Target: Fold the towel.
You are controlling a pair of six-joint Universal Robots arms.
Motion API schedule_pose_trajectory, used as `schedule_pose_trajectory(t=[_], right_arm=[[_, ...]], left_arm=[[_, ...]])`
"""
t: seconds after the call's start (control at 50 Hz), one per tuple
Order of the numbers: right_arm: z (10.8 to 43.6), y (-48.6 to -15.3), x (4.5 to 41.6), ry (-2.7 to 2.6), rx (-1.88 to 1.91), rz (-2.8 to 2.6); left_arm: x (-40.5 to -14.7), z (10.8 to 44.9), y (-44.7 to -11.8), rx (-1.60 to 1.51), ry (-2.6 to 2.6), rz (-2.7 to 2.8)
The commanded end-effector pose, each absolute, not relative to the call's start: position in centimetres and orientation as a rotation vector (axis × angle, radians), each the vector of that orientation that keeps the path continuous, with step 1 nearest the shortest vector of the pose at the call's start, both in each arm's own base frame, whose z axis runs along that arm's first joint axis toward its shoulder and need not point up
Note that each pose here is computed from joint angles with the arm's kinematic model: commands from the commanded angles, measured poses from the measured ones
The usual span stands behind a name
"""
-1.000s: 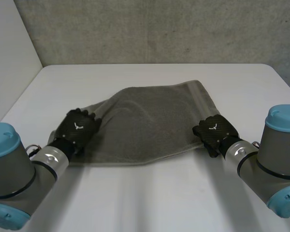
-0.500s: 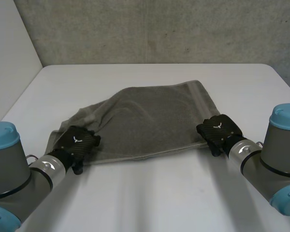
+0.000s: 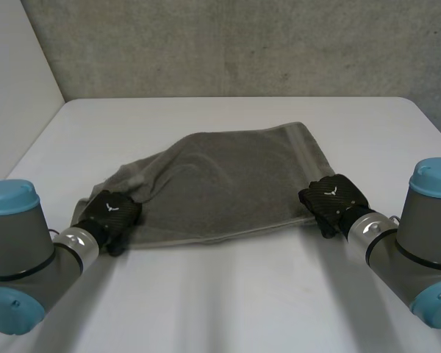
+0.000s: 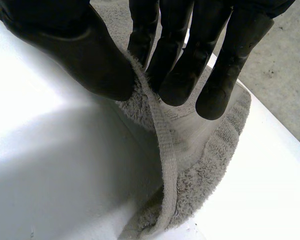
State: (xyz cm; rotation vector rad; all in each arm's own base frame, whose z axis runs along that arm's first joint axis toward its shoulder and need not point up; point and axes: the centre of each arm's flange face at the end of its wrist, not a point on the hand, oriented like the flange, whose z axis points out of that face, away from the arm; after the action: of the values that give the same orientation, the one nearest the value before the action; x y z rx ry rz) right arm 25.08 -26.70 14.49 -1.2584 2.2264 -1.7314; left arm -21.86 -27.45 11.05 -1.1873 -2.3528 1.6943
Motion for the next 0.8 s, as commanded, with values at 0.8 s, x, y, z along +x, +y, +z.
schedule_pose_trajectory(t=[0.8], right_arm=[[14.1,-29.4,22.4,2.407,-1.009,-1.582]], left_arm=[[-20.0,17.3,-28.2,-0.866,-2.254,2.013]])
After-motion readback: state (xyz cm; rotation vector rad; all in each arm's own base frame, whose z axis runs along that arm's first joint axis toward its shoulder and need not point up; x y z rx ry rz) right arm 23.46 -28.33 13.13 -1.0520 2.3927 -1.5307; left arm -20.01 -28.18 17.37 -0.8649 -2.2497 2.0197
